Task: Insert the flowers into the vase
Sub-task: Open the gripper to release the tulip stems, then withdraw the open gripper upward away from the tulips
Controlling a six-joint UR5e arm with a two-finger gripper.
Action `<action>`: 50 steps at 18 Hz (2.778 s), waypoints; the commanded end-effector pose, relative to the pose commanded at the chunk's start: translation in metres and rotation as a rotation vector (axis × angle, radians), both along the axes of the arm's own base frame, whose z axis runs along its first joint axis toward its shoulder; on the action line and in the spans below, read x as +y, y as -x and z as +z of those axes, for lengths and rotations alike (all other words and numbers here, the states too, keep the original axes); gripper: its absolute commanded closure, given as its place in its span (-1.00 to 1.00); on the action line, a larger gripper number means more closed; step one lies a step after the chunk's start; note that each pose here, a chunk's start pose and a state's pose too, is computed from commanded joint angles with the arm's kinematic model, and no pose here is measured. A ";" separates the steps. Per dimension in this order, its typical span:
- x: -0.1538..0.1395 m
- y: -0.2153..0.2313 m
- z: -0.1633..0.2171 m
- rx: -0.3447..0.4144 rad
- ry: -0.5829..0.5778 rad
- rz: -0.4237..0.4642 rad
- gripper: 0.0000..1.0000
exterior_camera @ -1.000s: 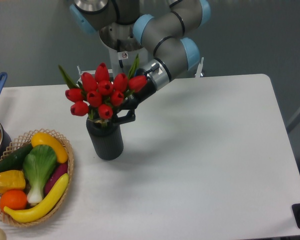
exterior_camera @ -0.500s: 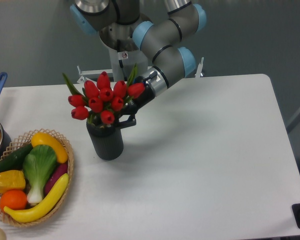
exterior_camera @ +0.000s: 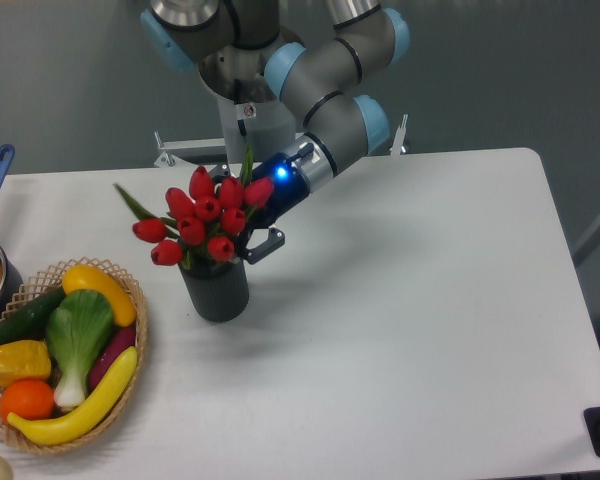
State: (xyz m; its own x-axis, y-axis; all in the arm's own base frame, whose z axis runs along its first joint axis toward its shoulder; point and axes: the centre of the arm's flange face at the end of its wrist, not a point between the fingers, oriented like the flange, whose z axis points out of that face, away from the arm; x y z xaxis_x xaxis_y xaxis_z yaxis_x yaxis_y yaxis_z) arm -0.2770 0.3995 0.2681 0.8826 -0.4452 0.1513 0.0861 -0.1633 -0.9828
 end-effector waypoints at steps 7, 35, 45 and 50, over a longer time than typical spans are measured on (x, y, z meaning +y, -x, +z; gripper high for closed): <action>-0.007 -0.002 0.004 0.019 -0.003 0.010 -1.00; -0.086 0.006 0.018 0.158 0.143 0.176 -1.00; -0.171 0.047 0.057 0.545 0.694 0.336 -1.00; -0.193 0.124 0.069 0.600 0.890 0.359 -1.00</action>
